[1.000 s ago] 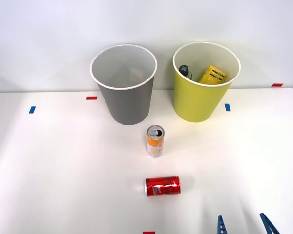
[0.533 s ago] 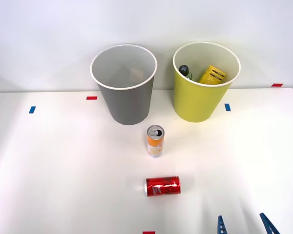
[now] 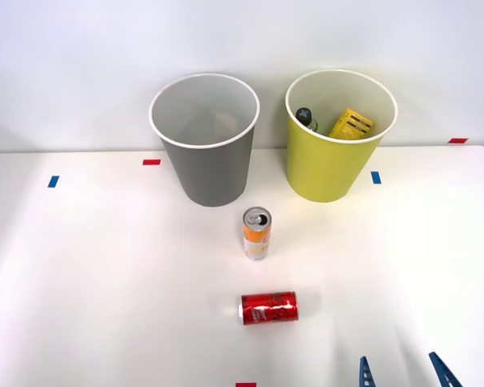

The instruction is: Put cans in the gray bin, plastic bottles in the light green bin

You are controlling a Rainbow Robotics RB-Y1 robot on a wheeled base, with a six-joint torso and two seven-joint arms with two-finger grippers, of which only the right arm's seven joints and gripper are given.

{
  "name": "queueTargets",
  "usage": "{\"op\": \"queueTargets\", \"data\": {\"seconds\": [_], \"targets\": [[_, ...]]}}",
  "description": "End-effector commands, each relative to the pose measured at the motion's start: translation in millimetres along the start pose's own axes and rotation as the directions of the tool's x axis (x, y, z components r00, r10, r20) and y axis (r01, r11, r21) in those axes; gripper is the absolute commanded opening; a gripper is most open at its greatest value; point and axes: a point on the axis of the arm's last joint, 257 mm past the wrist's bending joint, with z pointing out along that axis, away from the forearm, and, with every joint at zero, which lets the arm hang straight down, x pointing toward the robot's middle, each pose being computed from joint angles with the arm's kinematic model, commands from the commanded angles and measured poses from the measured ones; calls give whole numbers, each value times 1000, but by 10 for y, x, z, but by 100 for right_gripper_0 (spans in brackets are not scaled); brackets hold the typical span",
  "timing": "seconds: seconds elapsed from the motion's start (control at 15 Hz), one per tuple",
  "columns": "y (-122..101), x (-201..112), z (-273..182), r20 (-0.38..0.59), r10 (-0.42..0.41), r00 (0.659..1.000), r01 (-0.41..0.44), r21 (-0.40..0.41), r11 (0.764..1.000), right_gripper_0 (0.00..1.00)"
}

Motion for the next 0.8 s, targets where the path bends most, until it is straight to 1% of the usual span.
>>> {"op": "queueTargets", "data": {"seconds": [0.07,0.8], "targets": [[0,0,0,0,0,1000,0,0,1000,100],[0,0,0,0,0,1000,0,0,1000,100]]}}
